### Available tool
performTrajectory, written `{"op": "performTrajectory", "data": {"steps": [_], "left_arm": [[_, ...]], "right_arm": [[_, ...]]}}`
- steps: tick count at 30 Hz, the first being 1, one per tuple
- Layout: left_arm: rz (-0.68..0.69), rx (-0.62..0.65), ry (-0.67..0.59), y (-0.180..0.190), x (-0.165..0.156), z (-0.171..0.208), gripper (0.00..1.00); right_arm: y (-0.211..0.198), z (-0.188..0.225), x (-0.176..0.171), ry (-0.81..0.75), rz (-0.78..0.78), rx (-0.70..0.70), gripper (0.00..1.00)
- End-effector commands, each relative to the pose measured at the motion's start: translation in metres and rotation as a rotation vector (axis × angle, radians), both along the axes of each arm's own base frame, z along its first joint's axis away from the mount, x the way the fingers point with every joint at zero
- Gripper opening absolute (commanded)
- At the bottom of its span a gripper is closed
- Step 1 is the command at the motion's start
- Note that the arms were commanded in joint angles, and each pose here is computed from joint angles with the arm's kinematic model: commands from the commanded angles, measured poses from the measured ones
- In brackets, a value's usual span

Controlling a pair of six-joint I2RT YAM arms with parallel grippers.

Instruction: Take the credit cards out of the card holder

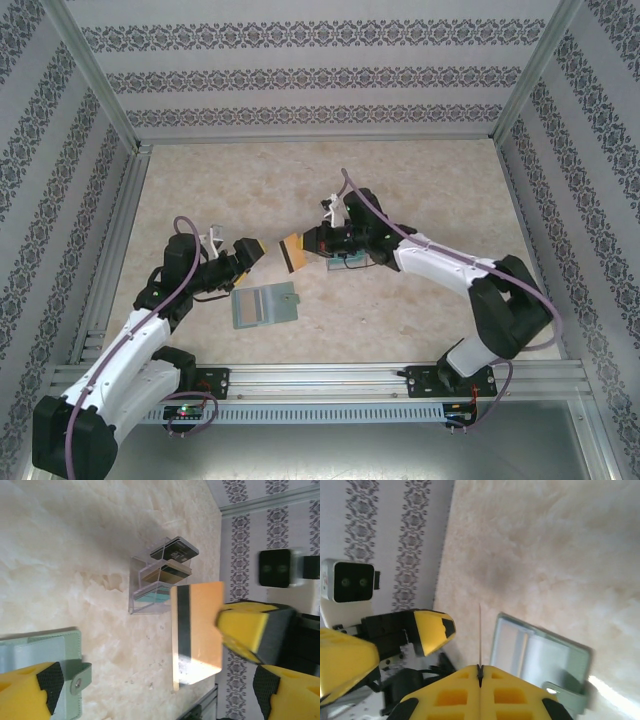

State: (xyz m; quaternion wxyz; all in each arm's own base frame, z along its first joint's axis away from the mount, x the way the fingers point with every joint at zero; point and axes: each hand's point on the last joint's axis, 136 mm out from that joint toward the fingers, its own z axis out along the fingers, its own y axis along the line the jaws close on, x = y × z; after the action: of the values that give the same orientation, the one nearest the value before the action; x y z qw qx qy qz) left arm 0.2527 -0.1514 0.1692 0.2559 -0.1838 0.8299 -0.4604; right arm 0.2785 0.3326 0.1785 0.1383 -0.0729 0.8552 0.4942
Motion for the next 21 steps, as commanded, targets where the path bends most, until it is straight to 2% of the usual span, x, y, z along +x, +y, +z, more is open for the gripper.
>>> {"op": "performTrajectory", "data": {"steps": [1, 6, 13, 21], "left_arm": [[-0.01, 0.073, -0.043, 0.006, 0.007, 0.01, 0.99], [-0.036, 0.132, -0.075, 0.008, 0.014, 0.019, 0.99], [-0.038, 0.197, -0.114, 0.012, 0.02, 0.028, 0.99], [-0.056, 0.2, -0.144, 0.009, 0.024, 0.031, 0.99]], "right_arm": [[-0.035, -0.002, -0.009, -0.174, 0.09, -0.261, 0.0], [-0.066, 0.006, -0.008, -0.386, 0.206, -0.466, 0.0], [-0.094, 0.03, -0.004, -0.794, 0.35, -0.641, 0.0], [-0.11, 0.013, 0.018, -1.04, 0.626, -0.901, 0.0]]}}
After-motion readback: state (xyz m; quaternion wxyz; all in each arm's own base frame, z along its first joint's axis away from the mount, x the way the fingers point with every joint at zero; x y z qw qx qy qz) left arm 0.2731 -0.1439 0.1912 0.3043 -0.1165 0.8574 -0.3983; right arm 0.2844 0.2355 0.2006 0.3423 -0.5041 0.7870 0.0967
